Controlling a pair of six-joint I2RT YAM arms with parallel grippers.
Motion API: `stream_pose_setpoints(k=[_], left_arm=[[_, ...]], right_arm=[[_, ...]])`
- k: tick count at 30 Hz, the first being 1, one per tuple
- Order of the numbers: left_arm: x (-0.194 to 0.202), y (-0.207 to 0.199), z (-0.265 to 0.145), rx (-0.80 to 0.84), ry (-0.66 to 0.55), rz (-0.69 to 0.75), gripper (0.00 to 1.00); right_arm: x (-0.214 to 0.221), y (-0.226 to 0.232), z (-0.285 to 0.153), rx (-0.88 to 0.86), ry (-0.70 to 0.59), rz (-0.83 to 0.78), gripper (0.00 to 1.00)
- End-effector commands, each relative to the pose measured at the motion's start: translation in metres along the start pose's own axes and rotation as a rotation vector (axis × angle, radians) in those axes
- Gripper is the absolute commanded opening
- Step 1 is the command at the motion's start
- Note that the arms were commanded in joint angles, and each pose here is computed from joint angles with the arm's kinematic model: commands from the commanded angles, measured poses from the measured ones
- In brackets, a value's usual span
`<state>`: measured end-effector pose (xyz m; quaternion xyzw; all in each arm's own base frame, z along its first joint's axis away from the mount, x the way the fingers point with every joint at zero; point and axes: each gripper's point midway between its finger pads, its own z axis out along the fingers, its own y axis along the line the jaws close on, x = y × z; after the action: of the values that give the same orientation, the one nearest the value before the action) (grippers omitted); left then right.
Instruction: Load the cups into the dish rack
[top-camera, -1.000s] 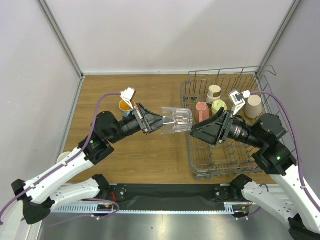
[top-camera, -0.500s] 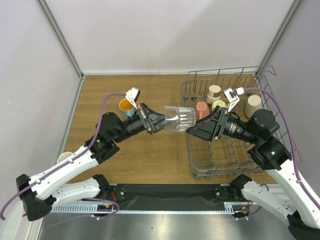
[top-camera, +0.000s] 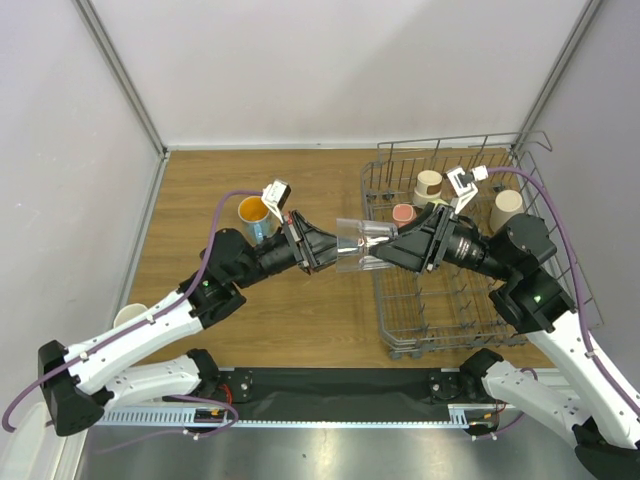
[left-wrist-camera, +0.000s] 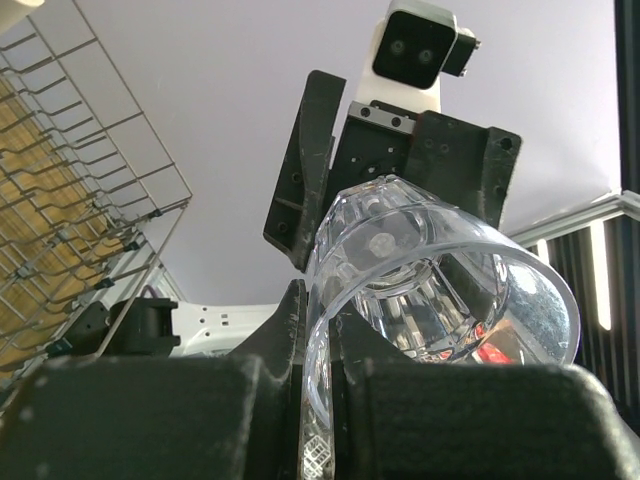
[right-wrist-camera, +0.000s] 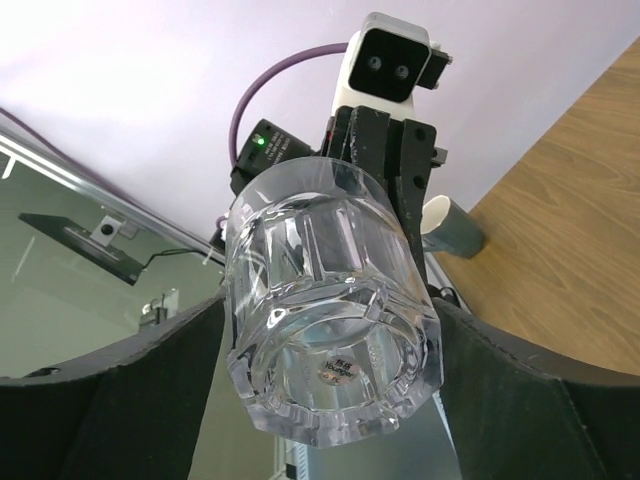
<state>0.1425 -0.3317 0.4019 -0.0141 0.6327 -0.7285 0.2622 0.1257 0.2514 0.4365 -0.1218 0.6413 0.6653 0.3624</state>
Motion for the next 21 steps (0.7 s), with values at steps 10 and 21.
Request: stream_pose_setpoints(k=[10, 21], left_arm=[[-0.007, -0.001, -0.006, -0.049, -0.029, 0.055, 0.7], [-0.045, 0.136, -0.139, -0.879, -0.208, 0.11, 0.78]], right_arm=[[-0.007, -0.004, 0.003, 0.025, -0.029, -0.025, 0.0], [-0.028, -0.148, -0.09, 1.014, -0.166, -0.034, 0.0]])
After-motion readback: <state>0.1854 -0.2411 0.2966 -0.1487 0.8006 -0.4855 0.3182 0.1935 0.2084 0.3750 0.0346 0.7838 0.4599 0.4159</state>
